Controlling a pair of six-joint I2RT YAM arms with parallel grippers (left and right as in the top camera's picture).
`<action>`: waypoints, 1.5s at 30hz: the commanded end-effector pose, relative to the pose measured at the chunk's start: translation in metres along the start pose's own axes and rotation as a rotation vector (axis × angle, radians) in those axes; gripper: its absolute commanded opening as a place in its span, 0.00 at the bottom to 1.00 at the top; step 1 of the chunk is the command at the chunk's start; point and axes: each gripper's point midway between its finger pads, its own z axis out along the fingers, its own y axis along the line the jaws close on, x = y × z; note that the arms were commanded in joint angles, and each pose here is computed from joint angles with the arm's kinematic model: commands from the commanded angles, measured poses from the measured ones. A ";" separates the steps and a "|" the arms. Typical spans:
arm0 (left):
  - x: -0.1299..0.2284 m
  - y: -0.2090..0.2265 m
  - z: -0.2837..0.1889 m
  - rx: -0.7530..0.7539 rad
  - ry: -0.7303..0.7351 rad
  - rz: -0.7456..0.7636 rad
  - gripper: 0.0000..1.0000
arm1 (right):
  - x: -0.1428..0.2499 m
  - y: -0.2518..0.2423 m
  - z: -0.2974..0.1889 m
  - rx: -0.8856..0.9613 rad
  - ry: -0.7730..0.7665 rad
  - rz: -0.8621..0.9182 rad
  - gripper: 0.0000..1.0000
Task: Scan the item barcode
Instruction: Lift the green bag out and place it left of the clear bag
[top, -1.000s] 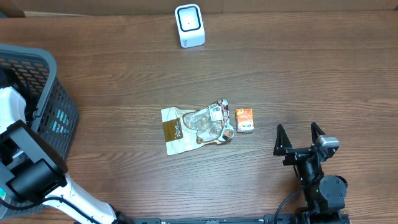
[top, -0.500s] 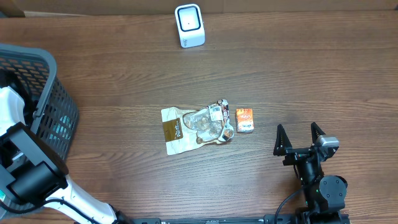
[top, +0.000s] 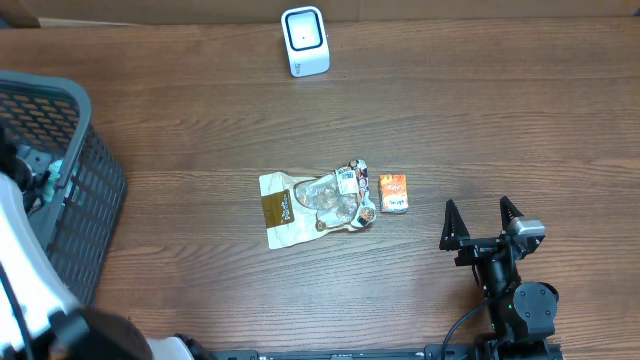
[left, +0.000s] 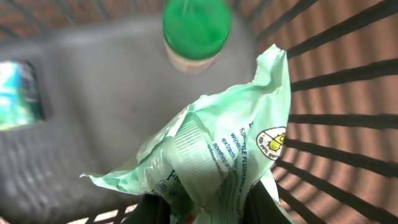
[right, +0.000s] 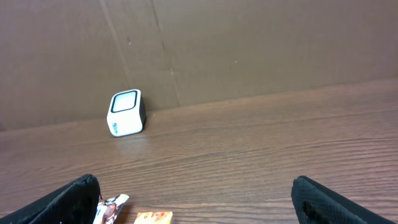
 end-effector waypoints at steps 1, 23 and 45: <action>-0.011 0.003 -0.054 0.068 -0.118 -0.012 0.04 | 0.002 0.000 0.000 0.002 -0.004 -0.001 1.00; 0.092 -0.078 -0.177 0.709 0.018 0.382 0.05 | 0.002 -0.001 0.000 0.003 -0.004 -0.001 1.00; 0.307 -0.115 -0.041 0.224 0.334 1.161 0.17 | 0.002 -0.001 0.000 0.003 -0.004 -0.001 1.00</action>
